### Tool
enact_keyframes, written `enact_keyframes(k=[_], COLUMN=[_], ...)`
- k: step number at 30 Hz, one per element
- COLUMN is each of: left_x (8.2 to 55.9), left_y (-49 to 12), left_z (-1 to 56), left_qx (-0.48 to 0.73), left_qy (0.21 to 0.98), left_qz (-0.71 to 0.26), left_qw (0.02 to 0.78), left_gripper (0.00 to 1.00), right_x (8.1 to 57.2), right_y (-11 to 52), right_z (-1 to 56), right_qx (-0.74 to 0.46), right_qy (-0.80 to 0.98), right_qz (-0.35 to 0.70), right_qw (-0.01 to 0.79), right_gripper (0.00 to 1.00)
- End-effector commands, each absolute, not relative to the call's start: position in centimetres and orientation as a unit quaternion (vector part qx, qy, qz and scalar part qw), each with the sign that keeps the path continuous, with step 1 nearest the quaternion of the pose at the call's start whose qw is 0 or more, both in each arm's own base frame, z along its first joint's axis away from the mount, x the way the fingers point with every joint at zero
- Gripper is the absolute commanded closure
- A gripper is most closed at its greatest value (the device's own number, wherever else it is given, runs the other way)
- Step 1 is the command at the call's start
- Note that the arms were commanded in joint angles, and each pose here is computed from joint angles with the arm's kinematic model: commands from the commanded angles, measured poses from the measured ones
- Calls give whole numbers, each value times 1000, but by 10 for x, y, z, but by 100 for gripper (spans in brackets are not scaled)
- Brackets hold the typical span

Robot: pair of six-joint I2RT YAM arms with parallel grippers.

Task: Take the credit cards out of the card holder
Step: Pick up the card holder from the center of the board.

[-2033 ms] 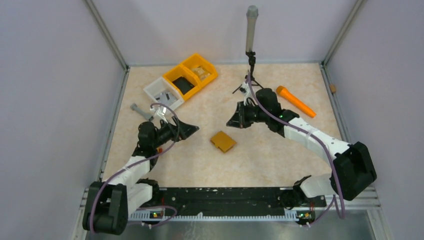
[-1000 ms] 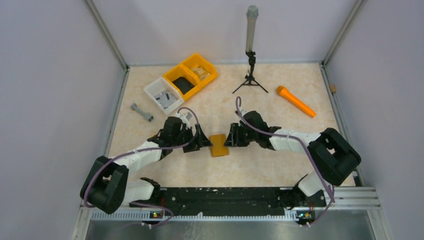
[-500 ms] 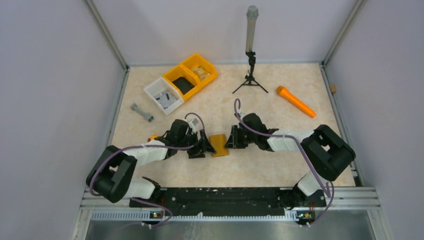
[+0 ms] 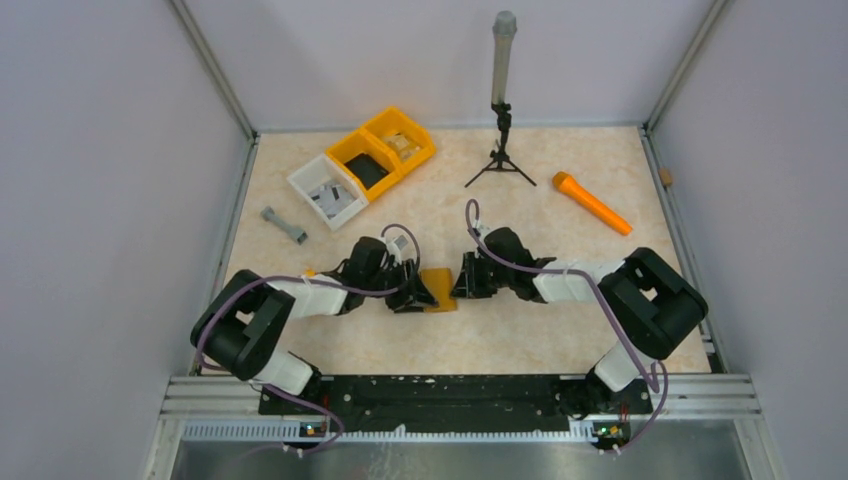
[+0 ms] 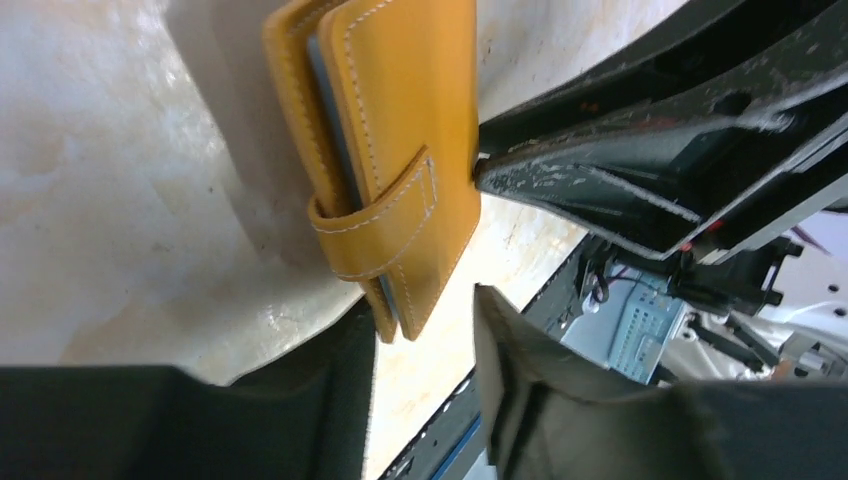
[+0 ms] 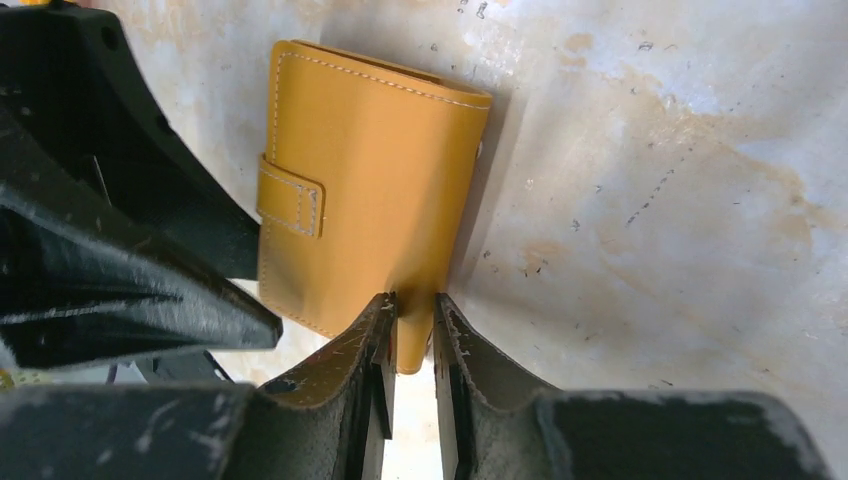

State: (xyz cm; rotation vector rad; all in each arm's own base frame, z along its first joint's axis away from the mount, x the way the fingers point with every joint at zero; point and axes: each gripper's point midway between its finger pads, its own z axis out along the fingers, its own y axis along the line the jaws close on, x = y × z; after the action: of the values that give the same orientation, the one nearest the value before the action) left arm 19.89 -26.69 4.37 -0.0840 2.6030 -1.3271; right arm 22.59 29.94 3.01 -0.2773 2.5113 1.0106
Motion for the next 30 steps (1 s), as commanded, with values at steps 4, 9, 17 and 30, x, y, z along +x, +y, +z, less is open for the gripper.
enact_keyframes(k=[4,9,17,30], left_x=[233,236,241,231], left_y=[-275,-267,-249,-271], left_z=[82,86,101,140], left_qx=[17,48,92,176], left_qy=[875,897,912,865], left_qz=[-438,-377,-287,-230], left_qw=[206,227,279,410], left_gripper=[70,87,98,100], right_x=[230,234,237,251], right_y=[306,306,293,307], right_z=[42,66,110,157], right_qx=[-120,-127,10,254], right_qy=[891,879,856,810], right_qz=[374,382,424,470], right_qw=[228,256,295,240], right_gripper=[77,76,32,18])
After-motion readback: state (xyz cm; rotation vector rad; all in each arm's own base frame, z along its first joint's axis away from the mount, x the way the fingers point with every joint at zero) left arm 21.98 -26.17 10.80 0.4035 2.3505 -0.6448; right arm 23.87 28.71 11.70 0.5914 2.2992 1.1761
